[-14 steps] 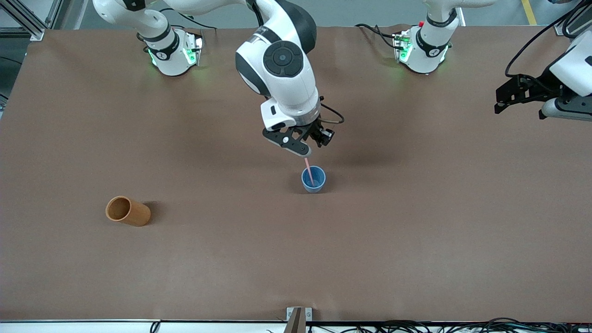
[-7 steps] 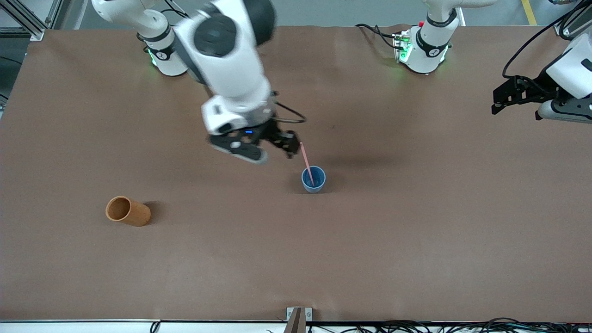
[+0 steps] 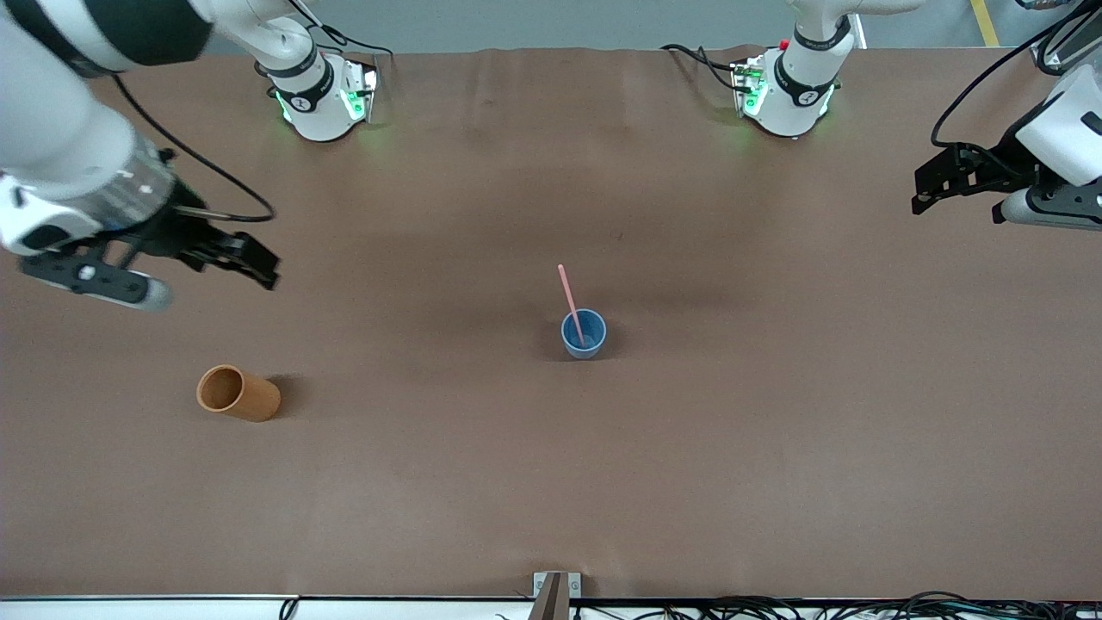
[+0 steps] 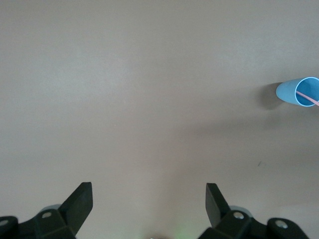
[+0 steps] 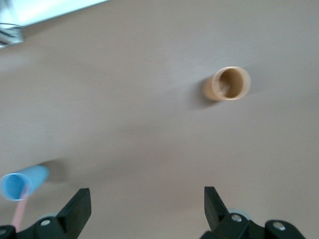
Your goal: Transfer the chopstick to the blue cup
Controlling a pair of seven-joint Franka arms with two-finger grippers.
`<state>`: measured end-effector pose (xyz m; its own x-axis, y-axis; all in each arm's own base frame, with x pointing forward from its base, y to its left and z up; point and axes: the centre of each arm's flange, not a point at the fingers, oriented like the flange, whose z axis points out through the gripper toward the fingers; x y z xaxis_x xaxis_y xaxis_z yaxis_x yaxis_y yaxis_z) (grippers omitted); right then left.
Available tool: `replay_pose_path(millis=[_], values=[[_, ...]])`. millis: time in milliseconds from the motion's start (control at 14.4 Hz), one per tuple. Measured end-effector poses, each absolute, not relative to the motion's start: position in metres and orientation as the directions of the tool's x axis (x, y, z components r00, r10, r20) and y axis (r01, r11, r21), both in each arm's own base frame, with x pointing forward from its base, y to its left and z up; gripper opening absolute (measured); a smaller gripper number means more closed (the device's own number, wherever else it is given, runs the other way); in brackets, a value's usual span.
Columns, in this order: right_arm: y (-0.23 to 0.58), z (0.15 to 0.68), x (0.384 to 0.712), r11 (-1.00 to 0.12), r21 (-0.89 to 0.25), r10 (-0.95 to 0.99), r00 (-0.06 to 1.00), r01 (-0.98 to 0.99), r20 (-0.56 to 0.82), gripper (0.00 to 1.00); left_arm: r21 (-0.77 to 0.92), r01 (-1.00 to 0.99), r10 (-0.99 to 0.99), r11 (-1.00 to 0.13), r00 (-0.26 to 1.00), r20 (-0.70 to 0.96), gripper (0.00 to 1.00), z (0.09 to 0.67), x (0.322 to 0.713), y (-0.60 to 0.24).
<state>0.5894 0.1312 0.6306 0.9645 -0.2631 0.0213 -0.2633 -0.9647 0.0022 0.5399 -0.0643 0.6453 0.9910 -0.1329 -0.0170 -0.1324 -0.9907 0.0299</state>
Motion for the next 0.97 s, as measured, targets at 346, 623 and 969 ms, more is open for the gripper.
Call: replay_pose_path(millis=[346,623,969], values=[[0.018,0.65,0.553,-0.981,0.012,-0.193,0.981,-0.193,0.025,1.0,0.03,-0.133,-0.134,-0.991,0.991,-0.018,1.0,0.645,0.54,-0.065],[-0.012,0.662,0.516,-0.991,0.008,-0.135,0.99,-0.135,0.03,1.0,0.031,-0.133,-0.134,-0.991,0.991,-0.012,1.0,0.643,0.546,-0.065],[-0.027,0.669,0.507,-0.995,0.008,-0.096,0.993,-0.097,0.062,1.0,0.031,-0.133,-0.134,-0.991,0.991,-0.009,1.0,0.643,0.548,-0.065]])
